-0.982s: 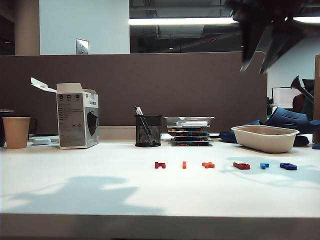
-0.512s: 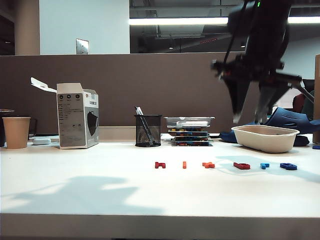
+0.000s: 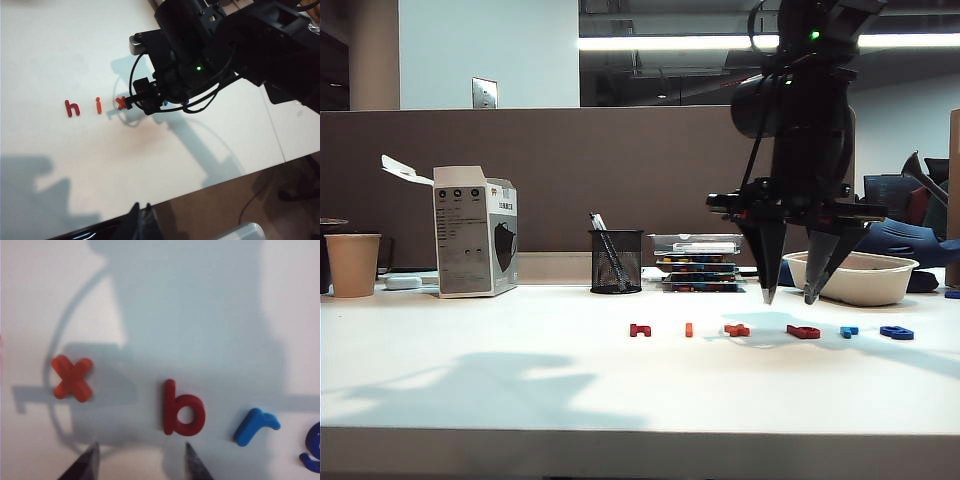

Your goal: Select the appropriate letters from the row of letter magnets placed on the table to arrange into the word "big".

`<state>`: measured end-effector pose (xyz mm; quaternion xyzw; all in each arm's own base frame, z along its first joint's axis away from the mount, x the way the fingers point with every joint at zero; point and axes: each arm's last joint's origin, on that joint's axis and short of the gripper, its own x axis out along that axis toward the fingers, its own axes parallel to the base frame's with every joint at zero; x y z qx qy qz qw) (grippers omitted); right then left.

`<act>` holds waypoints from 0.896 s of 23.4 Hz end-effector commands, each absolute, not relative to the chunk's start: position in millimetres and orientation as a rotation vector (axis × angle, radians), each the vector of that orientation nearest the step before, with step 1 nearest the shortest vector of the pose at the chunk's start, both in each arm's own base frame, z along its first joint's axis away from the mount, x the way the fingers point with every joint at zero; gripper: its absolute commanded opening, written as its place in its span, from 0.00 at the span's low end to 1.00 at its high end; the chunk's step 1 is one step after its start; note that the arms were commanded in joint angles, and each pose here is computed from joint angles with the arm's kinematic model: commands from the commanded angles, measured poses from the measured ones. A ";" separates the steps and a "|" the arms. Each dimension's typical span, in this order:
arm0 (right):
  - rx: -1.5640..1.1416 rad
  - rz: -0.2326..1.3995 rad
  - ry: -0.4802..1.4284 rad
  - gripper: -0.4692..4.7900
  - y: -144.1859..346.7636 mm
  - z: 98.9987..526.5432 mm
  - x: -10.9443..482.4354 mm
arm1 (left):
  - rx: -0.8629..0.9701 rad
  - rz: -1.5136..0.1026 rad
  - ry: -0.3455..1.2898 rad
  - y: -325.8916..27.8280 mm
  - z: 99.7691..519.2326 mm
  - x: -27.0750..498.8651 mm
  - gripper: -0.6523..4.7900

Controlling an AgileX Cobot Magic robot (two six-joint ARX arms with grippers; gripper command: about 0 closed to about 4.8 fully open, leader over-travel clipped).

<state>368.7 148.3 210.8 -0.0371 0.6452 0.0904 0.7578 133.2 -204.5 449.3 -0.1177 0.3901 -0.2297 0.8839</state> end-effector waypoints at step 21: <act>-0.068 0.150 1.393 0.49 138.5 183.7 371.7 | -0.255 -0.483 0.799 -204.1 451.4 133.0 0.11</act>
